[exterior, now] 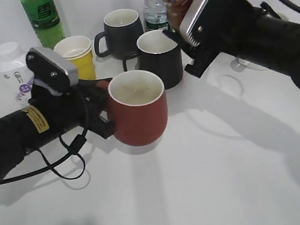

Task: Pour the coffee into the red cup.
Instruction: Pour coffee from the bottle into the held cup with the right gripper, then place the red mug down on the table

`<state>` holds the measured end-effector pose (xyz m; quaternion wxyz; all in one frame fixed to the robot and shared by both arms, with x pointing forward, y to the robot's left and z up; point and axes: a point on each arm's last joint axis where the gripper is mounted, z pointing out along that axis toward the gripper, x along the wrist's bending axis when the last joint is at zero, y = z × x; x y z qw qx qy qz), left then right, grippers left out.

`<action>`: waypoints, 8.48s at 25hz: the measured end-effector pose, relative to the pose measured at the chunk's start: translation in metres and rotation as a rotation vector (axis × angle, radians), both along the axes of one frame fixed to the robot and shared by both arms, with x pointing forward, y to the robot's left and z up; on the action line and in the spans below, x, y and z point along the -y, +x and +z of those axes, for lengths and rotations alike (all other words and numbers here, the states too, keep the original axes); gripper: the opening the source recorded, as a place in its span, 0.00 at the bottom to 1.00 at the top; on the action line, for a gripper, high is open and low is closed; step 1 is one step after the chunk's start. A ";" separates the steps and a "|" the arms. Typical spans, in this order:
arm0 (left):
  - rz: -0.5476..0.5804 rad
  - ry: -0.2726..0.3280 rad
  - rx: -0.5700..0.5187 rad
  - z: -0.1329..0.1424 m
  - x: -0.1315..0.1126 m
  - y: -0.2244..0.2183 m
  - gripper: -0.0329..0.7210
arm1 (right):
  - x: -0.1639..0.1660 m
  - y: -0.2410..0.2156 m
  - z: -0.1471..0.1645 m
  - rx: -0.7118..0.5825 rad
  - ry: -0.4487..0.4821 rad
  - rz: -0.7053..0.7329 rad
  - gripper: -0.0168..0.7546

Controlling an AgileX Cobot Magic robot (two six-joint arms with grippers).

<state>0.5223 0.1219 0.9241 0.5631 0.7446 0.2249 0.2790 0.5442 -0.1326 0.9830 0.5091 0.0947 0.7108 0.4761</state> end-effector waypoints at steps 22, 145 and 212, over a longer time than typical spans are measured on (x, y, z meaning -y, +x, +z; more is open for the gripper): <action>-0.136 -0.002 0.017 0.001 0.009 -0.007 0.13 | -0.007 -0.004 -0.005 0.278 -0.467 0.125 0.67; 0.341 -0.172 -0.009 0.013 -0.083 -0.022 0.13 | 0.004 0.015 0.008 -0.222 0.300 -0.129 0.67; 0.396 -0.131 -0.115 -0.049 -0.092 -0.035 0.67 | 0.060 -0.064 -0.097 -0.604 0.446 -0.418 0.86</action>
